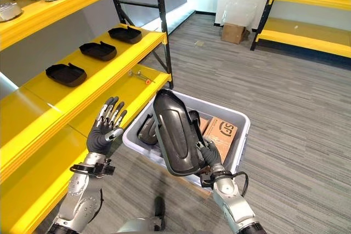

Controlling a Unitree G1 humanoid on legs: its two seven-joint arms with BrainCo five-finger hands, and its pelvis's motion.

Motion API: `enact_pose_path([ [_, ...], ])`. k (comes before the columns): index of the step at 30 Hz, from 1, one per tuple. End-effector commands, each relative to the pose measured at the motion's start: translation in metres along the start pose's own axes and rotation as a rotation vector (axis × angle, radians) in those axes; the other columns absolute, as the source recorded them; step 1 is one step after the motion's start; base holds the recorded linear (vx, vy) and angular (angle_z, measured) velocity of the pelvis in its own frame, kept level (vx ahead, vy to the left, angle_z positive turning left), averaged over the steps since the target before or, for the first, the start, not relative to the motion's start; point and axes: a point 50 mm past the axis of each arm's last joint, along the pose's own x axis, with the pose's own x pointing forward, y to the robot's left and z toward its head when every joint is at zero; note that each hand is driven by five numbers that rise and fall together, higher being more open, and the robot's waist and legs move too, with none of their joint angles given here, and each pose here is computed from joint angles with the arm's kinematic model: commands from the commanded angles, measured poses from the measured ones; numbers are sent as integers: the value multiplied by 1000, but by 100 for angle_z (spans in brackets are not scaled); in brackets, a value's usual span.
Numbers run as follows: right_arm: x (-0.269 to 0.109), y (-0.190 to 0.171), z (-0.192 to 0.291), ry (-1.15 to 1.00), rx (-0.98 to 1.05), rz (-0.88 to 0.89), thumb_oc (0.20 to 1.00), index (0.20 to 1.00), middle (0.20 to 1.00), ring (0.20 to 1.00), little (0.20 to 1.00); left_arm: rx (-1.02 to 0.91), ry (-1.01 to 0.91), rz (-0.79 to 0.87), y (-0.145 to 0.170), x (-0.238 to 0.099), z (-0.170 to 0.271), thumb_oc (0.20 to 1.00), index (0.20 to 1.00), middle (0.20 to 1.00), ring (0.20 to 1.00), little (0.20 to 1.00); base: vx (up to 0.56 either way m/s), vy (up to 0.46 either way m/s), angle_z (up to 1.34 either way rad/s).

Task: Move parts from the plastic box to the shelf.

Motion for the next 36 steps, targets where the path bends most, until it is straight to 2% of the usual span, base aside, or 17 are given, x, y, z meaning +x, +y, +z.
enact_pose_path([
  [1, 13, 5, 43, -208, 73, 42, 200, 200, 200, 200, 200, 18, -117, 9, 5, 12, 23, 1000, 1000, 1000, 1000, 1000, -78, 265, 65],
  [4, 14, 4, 40, -198, 56, 65, 200, 200, 200, 200, 200, 30, -58, -19, 4, 10, 14, 1000, 1000, 1000, 1000, 1000, -53, 298, 52],
  [10, 13, 1, 39, -177, 56, 108, 200, 200, 200, 200, 200, 89, -63, 1, 9, 6, 16, 1000, 1000, 1000, 1000, 1000, -42, 435, 44],
  [23, 13, 31, 48, -200, 95, 205, 200, 200, 200, 200, 200, 253, -88, 46, 26, -7, 32, 1000, 1000, 1000, 1000, 1000, -98, 337, 34],
  [29, 18, 42, 54, -229, 114, 197, 200, 200, 200, 200, 200, 233, -79, -6, 19, 0, 29, 1000, 1000, 1000, 1000, 1000, -90, 250, 32],
  [36, 17, 36, 58, -228, 120, 200, 200, 200, 200, 200, 200, 188, -73, -41, 7, 4, 24, 1000, 1000, 1000, 1000, 1000, -17, 92, 83],
])
